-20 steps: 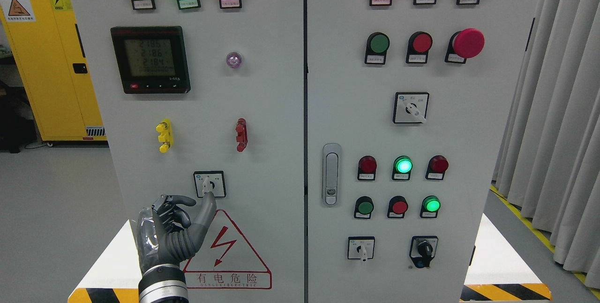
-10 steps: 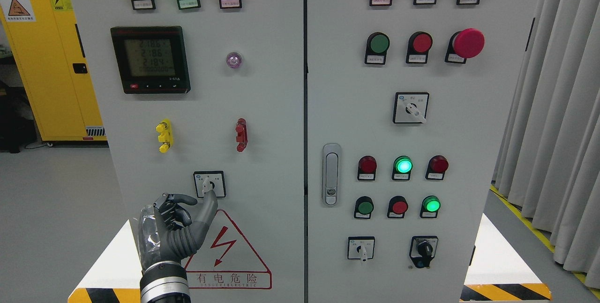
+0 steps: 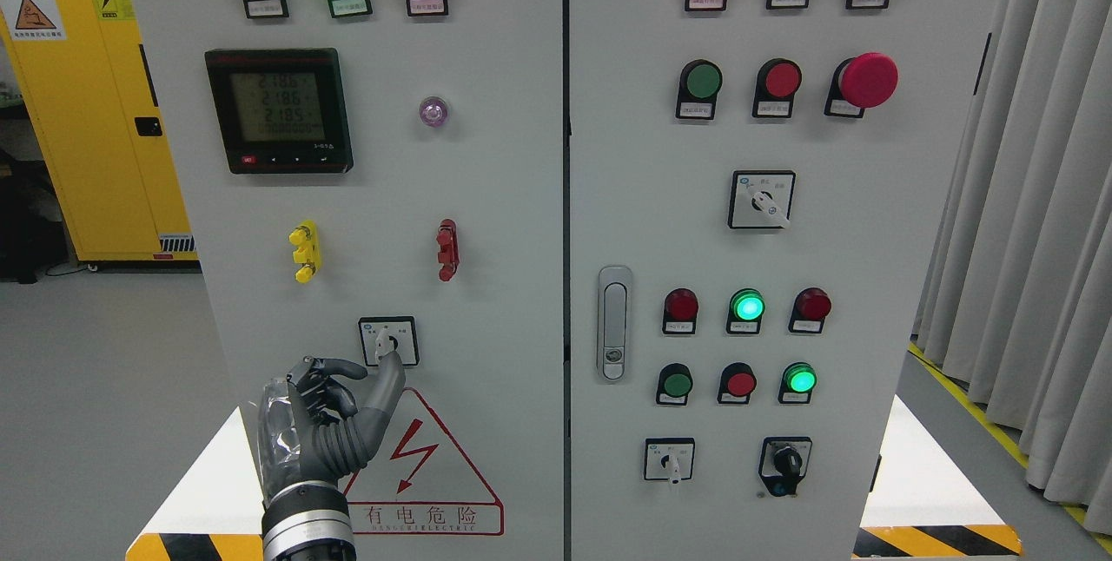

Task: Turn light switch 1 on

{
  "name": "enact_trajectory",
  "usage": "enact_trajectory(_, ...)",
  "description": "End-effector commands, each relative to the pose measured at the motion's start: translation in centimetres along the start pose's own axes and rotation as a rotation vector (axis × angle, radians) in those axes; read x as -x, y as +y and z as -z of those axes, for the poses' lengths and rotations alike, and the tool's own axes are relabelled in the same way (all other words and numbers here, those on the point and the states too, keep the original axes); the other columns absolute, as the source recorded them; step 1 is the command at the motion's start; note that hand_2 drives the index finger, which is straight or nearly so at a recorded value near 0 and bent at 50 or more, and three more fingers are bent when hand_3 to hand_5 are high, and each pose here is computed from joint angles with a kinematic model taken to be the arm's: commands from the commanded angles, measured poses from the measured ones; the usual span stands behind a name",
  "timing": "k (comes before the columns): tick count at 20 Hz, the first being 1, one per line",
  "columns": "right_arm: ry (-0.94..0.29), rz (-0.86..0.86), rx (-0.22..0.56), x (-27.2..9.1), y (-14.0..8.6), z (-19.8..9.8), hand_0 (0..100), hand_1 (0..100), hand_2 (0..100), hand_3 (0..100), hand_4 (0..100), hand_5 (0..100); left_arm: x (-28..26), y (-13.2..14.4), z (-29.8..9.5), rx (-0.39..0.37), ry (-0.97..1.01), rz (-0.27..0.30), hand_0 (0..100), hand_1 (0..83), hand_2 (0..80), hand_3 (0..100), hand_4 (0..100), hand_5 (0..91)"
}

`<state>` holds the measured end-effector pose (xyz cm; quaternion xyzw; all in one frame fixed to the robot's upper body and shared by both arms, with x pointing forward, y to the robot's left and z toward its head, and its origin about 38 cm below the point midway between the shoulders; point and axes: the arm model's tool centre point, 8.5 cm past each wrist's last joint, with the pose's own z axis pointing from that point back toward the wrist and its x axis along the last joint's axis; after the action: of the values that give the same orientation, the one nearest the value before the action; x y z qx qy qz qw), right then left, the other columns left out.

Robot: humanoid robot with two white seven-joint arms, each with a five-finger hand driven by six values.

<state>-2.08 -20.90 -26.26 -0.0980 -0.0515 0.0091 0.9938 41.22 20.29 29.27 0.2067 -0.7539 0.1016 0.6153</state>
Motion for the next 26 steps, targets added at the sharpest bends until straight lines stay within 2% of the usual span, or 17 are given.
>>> enact_trajectory(1, 0.007, 0.028, 0.003, 0.06, -0.04, 0.0, 0, 50, 4, 0, 0, 0, 0.22, -0.36, 0.11, 0.004, 0.007, 0.008, 17, 72.6, 64.3, 99, 90, 84.2)
enact_trajectory(26, 0.007, 0.028, 0.002, 0.06, -0.03, 0.0, 0, 50, 4, 0, 0, 0, -0.07, -1.03, 0.68, 0.007, 0.001, 0.025, 18, 69.8, 64.9, 99, 90, 84.6)
